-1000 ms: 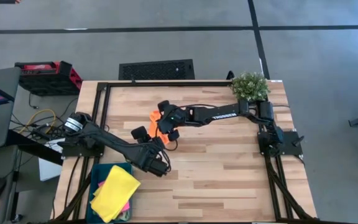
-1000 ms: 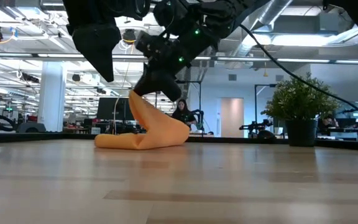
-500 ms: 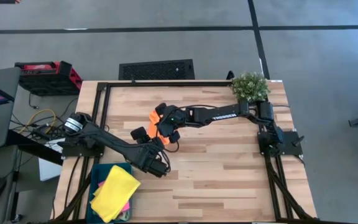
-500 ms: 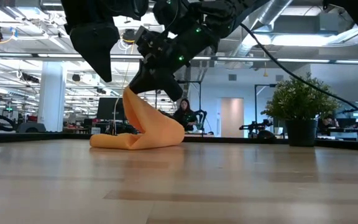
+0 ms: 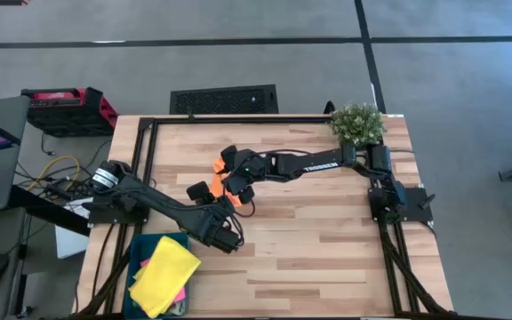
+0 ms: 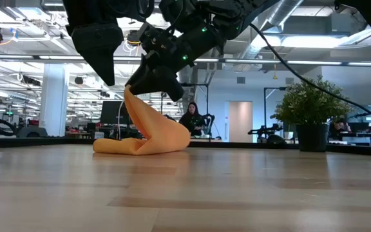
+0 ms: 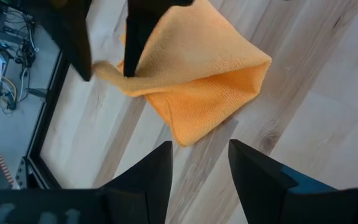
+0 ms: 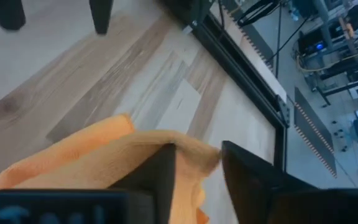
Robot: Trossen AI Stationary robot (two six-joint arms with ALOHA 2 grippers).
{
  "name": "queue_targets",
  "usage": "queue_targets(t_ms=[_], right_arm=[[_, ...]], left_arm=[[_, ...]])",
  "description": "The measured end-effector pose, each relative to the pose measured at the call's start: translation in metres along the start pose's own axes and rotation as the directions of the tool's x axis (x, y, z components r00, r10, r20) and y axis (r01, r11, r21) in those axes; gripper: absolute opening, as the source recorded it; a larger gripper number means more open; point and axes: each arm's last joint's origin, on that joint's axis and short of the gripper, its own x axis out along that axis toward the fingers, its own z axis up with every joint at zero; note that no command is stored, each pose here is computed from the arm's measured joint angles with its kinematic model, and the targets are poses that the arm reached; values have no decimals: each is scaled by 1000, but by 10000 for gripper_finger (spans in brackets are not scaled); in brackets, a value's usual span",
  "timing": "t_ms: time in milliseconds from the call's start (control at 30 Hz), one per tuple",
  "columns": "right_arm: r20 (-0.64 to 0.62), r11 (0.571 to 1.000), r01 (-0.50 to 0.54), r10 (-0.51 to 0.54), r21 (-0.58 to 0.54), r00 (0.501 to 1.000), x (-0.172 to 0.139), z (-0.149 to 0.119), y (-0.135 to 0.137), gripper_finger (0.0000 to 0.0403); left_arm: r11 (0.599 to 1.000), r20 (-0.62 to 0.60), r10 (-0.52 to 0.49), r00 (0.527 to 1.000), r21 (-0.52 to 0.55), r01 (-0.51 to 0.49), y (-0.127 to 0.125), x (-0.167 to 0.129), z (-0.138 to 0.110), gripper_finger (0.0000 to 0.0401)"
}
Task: Fold microfiber towels
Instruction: Put the orange microfiber towel into the bin
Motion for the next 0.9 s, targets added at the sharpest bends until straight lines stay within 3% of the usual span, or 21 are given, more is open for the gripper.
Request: queue_targets(t_ms=[167,333,467,733,900], right_arm=[[6,1000,6,-6,0,1000,0,1,0,211],[4,1000,7,-7,14,1000,0,1,0,246],[10,1000,5,-5,12,1000,0,1,0,249],[-44,986,-168,168,-13,985,-1,-7,14,240],[-45,983,-185,185,10,982,-2,-6,17,232]], left_arm=[[1000,0,0,1000,0,0,0,0,0,150],[1000,0,0,1000,-5,0,0,0,0,150],[1000,-9,-7,1000,-6,7,0,0,0,150],[1000,-52,-27,998,3,28,0,0,-2,150],[1000,-60,-22,998,10,23,1,0,-3,150]])
